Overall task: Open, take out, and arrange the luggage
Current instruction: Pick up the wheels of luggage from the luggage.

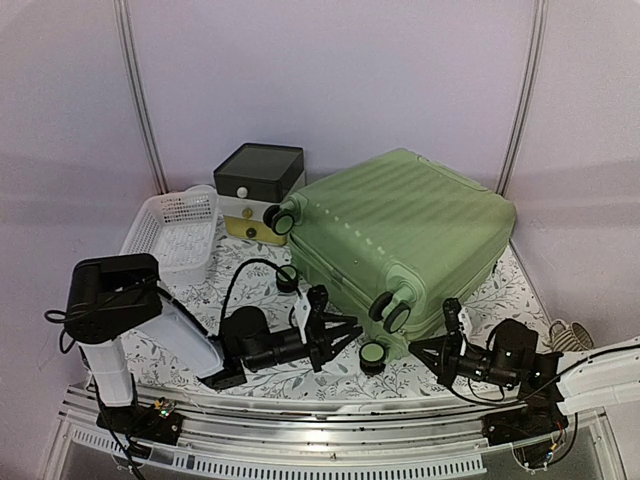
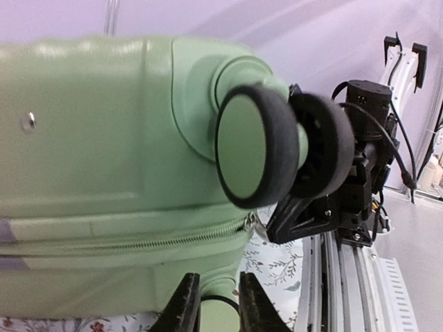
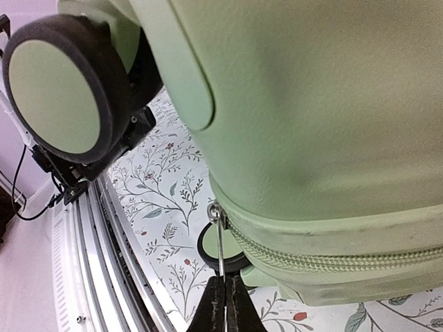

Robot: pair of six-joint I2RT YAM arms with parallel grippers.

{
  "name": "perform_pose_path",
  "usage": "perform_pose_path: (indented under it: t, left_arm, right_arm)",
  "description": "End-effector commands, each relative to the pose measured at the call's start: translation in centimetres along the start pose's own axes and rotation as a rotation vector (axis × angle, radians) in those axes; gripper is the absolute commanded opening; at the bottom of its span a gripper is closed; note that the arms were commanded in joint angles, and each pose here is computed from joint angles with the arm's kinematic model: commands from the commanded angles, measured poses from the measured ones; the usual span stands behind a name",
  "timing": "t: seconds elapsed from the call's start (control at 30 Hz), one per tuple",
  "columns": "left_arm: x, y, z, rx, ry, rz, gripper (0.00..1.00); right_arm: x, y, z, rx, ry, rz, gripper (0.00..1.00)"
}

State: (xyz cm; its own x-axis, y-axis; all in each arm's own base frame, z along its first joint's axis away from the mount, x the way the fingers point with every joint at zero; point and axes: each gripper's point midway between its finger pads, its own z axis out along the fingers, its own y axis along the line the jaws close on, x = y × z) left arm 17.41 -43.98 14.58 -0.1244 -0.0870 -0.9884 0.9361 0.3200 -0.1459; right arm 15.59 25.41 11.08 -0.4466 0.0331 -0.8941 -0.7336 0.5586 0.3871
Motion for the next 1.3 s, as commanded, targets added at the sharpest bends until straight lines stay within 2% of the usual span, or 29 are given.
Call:
perform_pose_path:
  t: [0.0,0.17,0.3,0.43,0.6,0.73,1.0,1.27]
  left_arm:
    - [-1.5,0.7,-0.5,-0.047,-0.007,0.0,0.27]
    - [-2.8,0.1,-0.1,-0.046,-0.017,-0.007,0.36]
    - [-3.8,-0.2,0.1,-0.054,-0.028,0.0,0.43]
    - [-3.1,-0.4,0.6,-0.047,0.011,-0.006,0.44]
    - [-1.2,-0.4,1.8,-0.031,0.038,-0.062,0.4]
    - [0.7,-0.6,3.3,-0.007,0.047,-0.109,0.37]
    - [3.2,-1.7,5.8,0.082,0.072,-0.132,0.15]
    - [4.2,-2.4,6.9,0.13,0.084,-0.131,0.06]
  right_arm:
    - [0.5,-2.2,-0.8,0.147,0.081,0.061,0.01]
    - [1.0,-4.1,-1.8,0.297,0.143,0.204,0.01]
    - [0.5,-4.9,-2.5,0.359,0.127,0.236,0.01]
    - [-0.4,-5.0,-3.2,0.384,0.119,0.22,0.01]
    - [-1.1,-4.8,-3.8,0.385,0.111,0.201,0.01]
    - [-1.4,-3.6,-3.4,0.307,0.108,0.166,0.01]
    - [-1.3,-1.8,-2.3,0.186,0.121,0.084,0.01]
    - [-1.1,-0.8,-2.2,0.111,0.105,0.083,0.01]
